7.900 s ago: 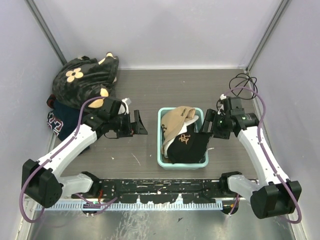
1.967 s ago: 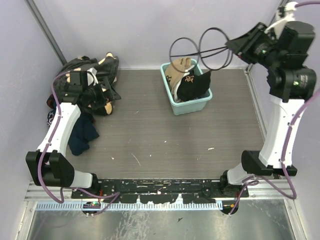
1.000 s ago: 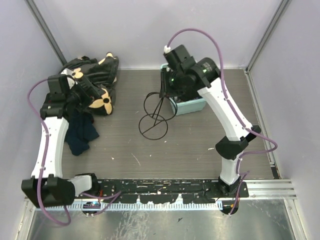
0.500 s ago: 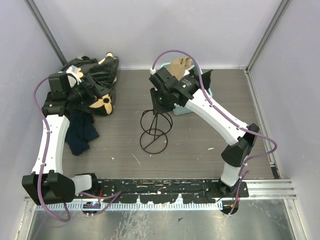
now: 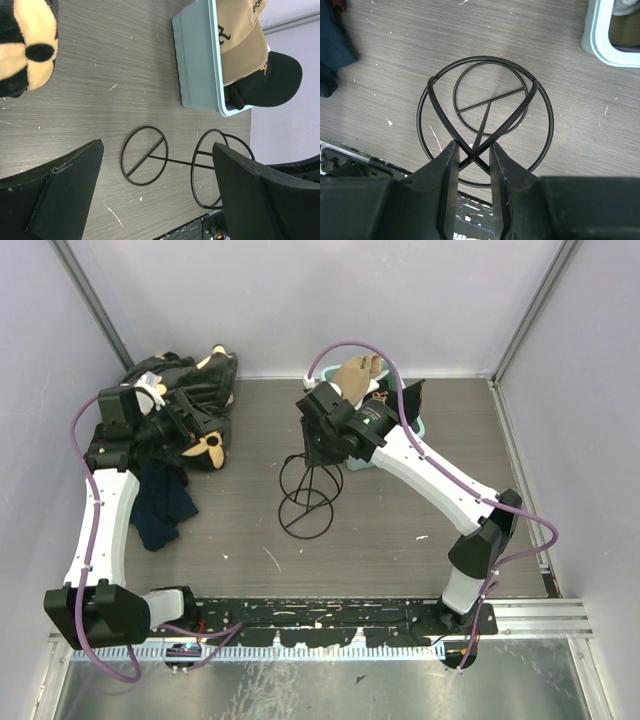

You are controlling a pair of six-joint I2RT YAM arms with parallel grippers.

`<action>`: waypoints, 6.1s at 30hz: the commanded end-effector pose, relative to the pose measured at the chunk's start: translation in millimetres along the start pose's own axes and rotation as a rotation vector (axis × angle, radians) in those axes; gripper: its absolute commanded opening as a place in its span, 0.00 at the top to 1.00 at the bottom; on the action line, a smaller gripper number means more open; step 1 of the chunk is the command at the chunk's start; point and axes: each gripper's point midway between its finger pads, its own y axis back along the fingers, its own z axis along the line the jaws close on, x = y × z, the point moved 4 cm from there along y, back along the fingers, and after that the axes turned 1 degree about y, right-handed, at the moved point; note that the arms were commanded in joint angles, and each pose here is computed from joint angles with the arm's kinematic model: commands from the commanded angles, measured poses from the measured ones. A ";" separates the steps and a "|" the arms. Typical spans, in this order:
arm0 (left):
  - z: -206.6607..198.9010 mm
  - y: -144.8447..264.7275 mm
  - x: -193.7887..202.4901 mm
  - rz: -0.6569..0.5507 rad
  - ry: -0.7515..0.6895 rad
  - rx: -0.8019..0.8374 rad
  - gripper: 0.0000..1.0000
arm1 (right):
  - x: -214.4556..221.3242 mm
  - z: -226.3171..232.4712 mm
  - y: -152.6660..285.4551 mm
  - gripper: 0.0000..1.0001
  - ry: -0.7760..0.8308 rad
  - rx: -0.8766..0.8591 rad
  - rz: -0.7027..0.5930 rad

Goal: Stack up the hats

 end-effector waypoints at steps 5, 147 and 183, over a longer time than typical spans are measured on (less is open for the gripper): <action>-5.3 2.9 2.9 0.025 -0.009 0.036 0.02 | -26.9 11.4 42.4 0.76 -0.053 -0.055 -0.190; 25.5 -7.8 45.1 0.068 0.151 0.145 0.02 | 24.0 -119.2 41.1 0.99 -0.675 -0.785 -0.337; 55.8 -25.1 85.3 0.172 0.213 0.135 0.01 | 66.9 -162.5 1.2 0.35 -0.535 -0.407 -0.241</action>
